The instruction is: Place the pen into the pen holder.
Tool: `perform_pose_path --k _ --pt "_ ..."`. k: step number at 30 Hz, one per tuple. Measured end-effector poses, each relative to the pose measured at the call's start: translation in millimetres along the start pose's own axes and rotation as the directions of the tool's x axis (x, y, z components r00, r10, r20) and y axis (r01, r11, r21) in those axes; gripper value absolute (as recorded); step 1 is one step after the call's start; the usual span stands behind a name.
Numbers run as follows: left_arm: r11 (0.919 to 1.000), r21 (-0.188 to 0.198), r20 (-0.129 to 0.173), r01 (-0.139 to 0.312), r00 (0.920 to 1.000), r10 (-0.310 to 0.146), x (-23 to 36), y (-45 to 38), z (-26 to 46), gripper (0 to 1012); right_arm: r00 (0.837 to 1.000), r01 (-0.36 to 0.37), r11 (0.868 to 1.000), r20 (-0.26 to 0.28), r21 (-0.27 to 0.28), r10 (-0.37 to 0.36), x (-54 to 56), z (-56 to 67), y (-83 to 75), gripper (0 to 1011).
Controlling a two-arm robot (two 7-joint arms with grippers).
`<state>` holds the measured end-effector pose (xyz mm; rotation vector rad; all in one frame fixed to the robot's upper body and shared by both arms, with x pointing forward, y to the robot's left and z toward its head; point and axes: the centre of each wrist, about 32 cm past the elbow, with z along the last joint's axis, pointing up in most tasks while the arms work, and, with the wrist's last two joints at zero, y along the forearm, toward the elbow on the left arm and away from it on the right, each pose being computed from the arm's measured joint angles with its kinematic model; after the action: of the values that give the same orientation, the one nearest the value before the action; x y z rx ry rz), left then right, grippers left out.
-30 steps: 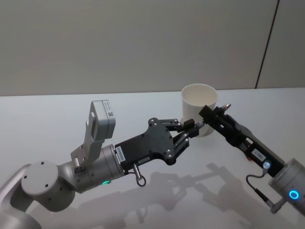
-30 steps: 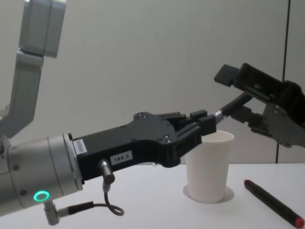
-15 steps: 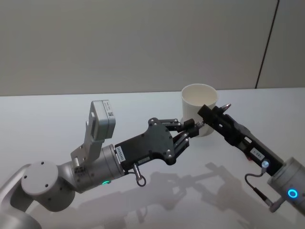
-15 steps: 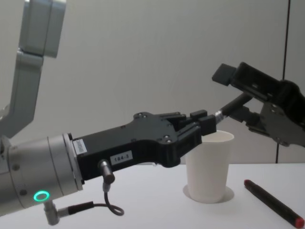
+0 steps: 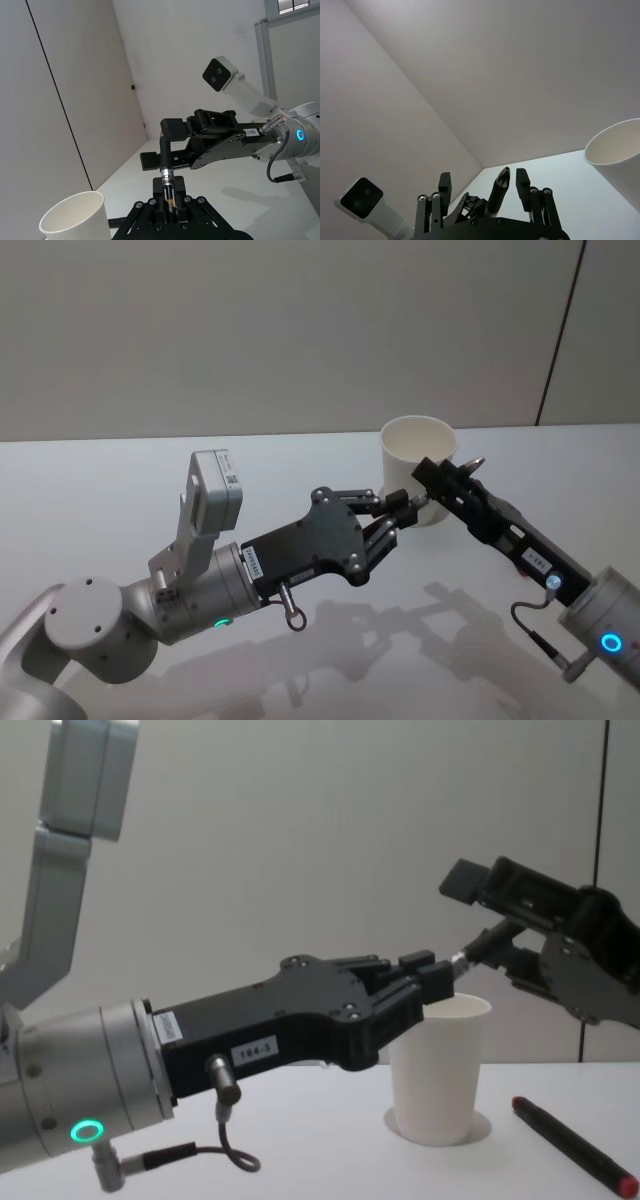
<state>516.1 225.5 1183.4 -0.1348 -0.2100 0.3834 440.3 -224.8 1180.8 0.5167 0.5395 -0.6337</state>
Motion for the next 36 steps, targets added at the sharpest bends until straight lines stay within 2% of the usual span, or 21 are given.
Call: perform_pose_path --k 1,9,16,18,21,22,23,36 --pt "1.0 0.0 0.0 0.0 1.0 0.0 0.0 0.0 0.0 130 1.0 0.0 1.0 0.0 0.0 0.0 0.0 0.1 0.1 816" --pt "1.0 0.0 0.0 0.0 1.0 0.0 0.0 0.0 0.0 130 1.0 -0.002 1.0 -0.001 -0.002 0.002 0.2 0.0 0.6 591" --pt "1.0 0.0 0.0 0.0 1.0 0.0 0.0 0.0 0.0 129 1.0 -0.002 1.0 -0.001 -0.002 0.002 0.3 0.0 0.8 336" --pt "1.0 0.0 0.0 0.0 1.0 0.0 0.0 0.0 0.0 129 1.0 -0.002 1.0 -0.002 -0.002 0.002 0.3 0.0 0.9 302" --pt "1.0 0.0 0.0 0.0 1.0 0.0 0.0 0.0 0.0 129 1.0 -0.002 1.0 -0.002 -0.002 0.002 0.4 0.0 1.0 190" --pt "1.0 0.0 0.0 0.001 1.0 -0.001 0.0 0.0 0.1 129 1.0 -0.002 1.0 -0.002 -0.002 0.002 0.5 0.0 0.9 190" --pt "1.0 0.0 0.0 0.001 1.0 -0.001 0.0 0.0 0.1 129 1.0 -0.002 1.0 -0.002 -0.002 0.002 0.5 0.1 0.9 132" --pt "1.0 0.0 0.0 0.001 1.0 -0.001 0.0 0.0 0.0 138 1.0 -0.002 1.0 -0.002 -0.002 0.002 0.5 0.2 1.1 125"
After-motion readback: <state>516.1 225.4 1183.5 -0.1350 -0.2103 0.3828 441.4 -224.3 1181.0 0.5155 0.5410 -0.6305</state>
